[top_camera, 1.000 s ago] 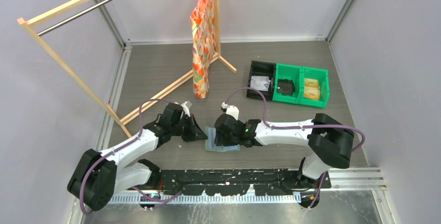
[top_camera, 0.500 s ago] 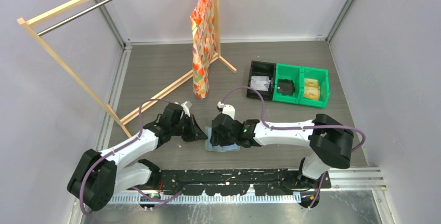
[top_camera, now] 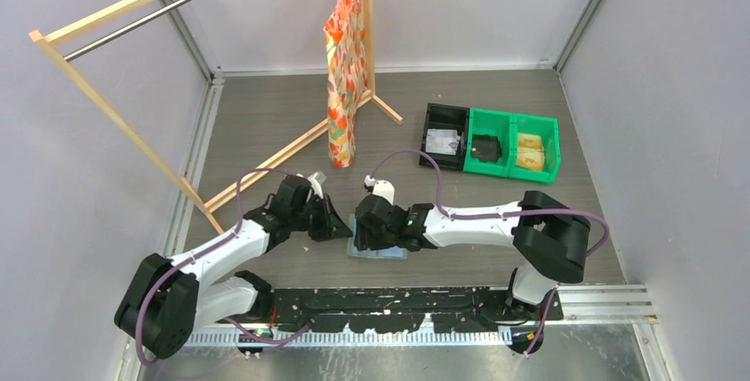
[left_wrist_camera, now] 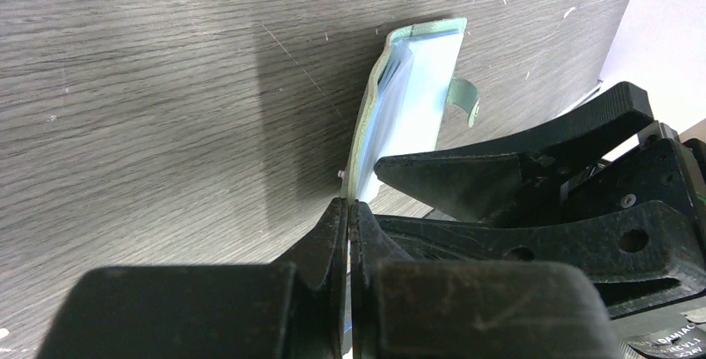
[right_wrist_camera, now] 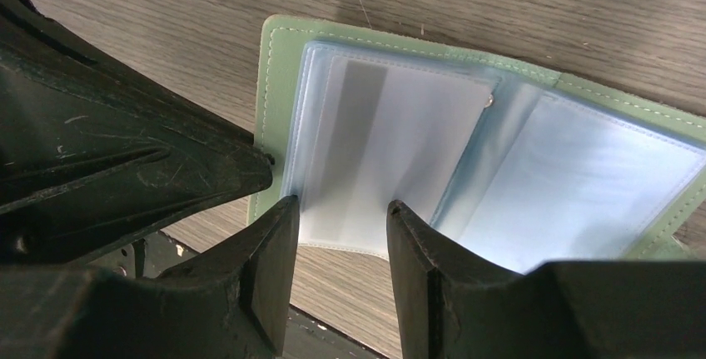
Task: Take the credit cards out of the card holder
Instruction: Remove the credit card from the card holder.
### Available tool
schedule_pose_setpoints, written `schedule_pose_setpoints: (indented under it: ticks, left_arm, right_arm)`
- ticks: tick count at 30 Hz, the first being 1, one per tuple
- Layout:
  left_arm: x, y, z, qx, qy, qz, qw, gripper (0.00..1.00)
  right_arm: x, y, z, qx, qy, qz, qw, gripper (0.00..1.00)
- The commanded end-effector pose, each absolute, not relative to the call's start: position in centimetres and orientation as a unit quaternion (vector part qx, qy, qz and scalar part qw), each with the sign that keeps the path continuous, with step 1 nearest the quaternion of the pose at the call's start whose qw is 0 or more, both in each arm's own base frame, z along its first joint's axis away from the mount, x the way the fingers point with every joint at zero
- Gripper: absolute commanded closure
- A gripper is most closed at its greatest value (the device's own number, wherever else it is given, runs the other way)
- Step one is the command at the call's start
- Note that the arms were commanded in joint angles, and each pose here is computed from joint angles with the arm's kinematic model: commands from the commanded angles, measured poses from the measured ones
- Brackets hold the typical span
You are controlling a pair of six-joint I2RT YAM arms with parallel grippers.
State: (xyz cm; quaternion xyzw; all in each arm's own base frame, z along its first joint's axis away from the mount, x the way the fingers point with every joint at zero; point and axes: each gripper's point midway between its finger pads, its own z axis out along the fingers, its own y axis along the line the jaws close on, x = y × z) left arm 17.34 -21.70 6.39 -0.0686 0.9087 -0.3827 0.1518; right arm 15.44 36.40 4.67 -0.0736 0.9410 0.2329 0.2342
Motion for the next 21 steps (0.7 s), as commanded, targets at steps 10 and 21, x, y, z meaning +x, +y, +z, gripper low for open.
schedule_pose_setpoints:
  ticks: [10, 21]
  left_arm:
    - [18.0, -22.4, 8.1, -0.058, 0.897, -0.403, 0.170, 1.00]
    - [18.0, -22.3, 8.0, -0.058, 0.897, -0.403, 0.171, 1.00]
  right_arm:
    - [17.1, 33.5, 5.0, -0.054, 0.950, 0.142, 0.273, 0.53]
    - [17.1, 31.6, 5.8, -0.037, 0.949, 0.125, 0.288, 0.54]
